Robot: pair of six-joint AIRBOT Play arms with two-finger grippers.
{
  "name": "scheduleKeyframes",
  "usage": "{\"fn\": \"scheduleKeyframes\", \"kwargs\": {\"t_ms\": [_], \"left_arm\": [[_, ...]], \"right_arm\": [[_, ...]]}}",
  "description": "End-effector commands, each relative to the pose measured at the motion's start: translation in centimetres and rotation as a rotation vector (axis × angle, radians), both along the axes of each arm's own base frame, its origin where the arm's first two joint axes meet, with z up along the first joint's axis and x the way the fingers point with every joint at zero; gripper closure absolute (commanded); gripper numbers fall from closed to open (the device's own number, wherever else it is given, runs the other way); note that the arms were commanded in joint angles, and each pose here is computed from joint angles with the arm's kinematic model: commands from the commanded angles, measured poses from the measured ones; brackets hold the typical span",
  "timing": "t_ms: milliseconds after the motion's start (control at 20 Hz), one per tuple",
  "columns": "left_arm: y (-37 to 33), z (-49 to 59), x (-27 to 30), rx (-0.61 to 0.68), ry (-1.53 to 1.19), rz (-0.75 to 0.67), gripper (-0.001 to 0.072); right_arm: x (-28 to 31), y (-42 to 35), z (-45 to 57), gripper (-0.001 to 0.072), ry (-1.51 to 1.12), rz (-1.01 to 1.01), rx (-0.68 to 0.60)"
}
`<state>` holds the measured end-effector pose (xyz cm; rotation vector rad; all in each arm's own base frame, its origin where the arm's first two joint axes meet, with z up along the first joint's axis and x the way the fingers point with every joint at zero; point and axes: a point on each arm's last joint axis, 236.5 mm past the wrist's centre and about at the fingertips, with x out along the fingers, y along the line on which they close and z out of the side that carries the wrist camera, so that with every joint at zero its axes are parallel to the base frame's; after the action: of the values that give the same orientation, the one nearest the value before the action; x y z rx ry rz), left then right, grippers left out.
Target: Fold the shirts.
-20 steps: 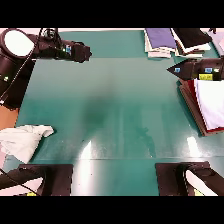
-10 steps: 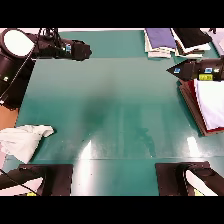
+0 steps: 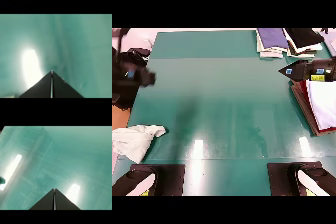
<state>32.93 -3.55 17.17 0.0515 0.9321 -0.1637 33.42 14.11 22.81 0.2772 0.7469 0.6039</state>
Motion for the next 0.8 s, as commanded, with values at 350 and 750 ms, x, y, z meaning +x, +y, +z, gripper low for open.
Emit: {"fn": "scheduleKeyframes", "kwargs": {"t_ms": [350, 750], "left_arm": [[11.3, -19.7, -13.4, 0.198, 0.481, 0.308, 0.0159], [10.9, -16.9, -11.5, 0.134, 0.405, 0.383, 0.0683]], "right_arm": [[0.0, 0.0, 0.0, 0.0693, -0.002, -0.001, 0.000], [0.9, -0.3, 1.0, 0.0693, -0.045, -0.031, 0.011]]}}
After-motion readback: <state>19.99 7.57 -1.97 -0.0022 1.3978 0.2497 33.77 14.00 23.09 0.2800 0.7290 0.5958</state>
